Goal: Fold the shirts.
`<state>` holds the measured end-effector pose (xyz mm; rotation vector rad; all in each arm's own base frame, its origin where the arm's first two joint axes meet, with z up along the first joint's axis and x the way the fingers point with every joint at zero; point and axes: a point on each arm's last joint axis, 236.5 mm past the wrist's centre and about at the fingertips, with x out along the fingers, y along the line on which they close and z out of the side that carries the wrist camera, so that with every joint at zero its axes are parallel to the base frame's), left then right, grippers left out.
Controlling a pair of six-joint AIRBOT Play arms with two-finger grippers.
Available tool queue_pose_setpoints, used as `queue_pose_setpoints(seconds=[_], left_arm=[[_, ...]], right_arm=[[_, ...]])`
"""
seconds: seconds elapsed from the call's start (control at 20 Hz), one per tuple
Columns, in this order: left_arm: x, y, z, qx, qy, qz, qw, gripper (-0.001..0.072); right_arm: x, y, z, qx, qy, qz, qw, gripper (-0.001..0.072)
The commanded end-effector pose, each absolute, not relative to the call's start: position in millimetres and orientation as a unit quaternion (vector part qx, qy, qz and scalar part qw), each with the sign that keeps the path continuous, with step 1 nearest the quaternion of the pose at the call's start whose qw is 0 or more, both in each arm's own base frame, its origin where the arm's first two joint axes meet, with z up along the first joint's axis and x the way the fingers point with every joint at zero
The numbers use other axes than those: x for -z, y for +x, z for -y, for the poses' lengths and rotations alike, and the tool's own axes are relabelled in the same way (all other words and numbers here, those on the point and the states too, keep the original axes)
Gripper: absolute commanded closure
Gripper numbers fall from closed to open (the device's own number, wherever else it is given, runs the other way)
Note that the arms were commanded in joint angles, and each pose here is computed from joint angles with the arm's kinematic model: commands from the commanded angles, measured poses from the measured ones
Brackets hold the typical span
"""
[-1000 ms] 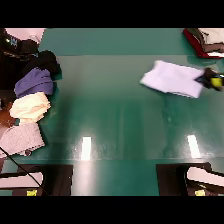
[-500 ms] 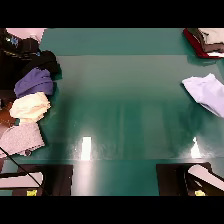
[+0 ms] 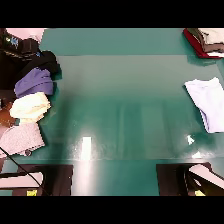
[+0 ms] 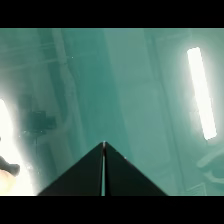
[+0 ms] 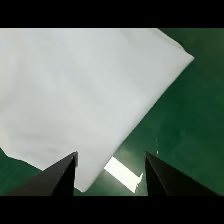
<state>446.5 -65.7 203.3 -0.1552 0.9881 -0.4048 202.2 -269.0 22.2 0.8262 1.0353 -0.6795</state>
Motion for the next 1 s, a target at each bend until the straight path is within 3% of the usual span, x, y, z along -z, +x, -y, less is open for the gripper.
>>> queue_pose_setpoints(seconds=[0.0, 0.3, 0.35, 0.4, 0.45, 0.7, 0.95], left_arm=[[-206, 451, 65, 0.191, -0.073, -0.46, 0.864, 0.0685], [-209, 454, 65, 0.189, -0.075, -0.454, 0.868, 0.0685], [-208, 454, 65, 0.189, -0.075, -0.454, 0.867, 0.0685], [-209, 454, 65, 0.189, -0.075, -0.454, 0.868, 0.0685], [-209, 454, 65, 0.189, -0.075, -0.454, 0.868, 0.0685], [-209, 454, 65, 0.189, -0.075, -0.454, 0.868, 0.0685], [-209, 454, 65, 0.189, -0.075, -0.454, 0.868, 0.0685]], right_arm=[[-44, 228, 255, 0.273, 0.412, -0.442, 0.748, 0.0278], [-64, 307, 142, 0.102, 0.32, -0.519, 0.786, 0.0286], [-68, 317, 118, 0.072, 0.298, -0.53, 0.791, 0.0371], [-72, 325, 97, 0.044, 0.278, -0.538, 0.795, 0.0578], [-78, 333, 76, 0.016, 0.255, -0.543, 0.8, 0.0692], [-111, 358, -10, -0.091, 0.167, -0.535, 0.823, 0.0693], [-136, 366, -53, -0.143, 0.126, -0.514, 0.837, 0.0693]])
